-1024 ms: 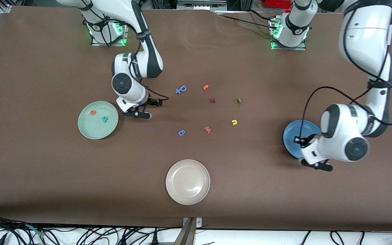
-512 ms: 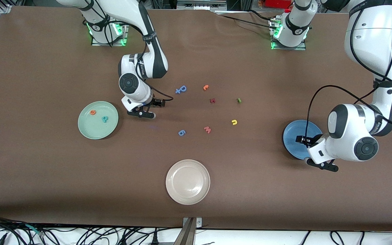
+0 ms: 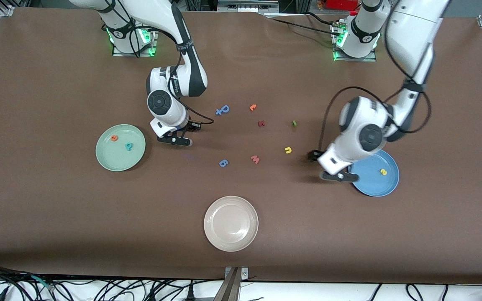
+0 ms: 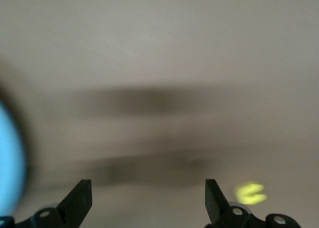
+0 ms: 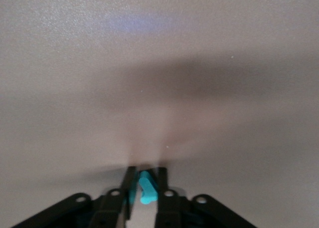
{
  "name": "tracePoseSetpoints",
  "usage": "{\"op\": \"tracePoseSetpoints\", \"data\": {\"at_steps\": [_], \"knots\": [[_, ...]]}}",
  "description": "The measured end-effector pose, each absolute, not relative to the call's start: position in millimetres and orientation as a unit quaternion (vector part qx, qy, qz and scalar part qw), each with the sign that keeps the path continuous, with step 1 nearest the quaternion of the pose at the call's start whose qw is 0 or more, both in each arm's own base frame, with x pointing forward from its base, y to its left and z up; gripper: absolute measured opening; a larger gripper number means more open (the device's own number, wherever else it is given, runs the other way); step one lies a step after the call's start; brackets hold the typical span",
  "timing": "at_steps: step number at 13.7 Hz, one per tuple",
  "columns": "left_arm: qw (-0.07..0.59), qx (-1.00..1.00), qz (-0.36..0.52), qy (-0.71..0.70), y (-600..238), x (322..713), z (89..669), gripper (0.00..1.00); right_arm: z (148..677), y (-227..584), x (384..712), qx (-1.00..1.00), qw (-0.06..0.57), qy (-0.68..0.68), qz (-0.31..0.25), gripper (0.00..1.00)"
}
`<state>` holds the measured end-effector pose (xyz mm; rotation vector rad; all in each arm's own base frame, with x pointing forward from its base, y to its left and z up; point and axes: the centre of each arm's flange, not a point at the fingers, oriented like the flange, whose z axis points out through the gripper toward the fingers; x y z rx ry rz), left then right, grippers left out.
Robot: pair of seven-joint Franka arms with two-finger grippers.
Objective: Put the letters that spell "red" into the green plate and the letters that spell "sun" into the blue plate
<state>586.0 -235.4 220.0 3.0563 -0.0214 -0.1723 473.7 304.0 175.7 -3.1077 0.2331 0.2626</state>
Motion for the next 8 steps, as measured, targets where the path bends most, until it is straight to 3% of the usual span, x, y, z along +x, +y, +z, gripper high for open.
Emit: {"op": "tracePoseSetpoints", "data": {"at_steps": [1,2,8], "knots": [[0.037,0.998,-0.057,0.008,-259.5,574.6,218.3,1.0,175.7,303.9,473.7,-0.994,0.007,0.075,0.084,0.17],[0.035,0.997,-0.056,0.025,-276.8,565.8,217.0,1.0,175.9,303.9,473.7,-0.994,0.007,0.075,0.084,0.1],[0.041,0.996,-0.031,0.071,-304.2,531.6,185.0,1.0,184.9,282.7,484.1,-0.99,0.002,0.09,0.106,0.1]]}}
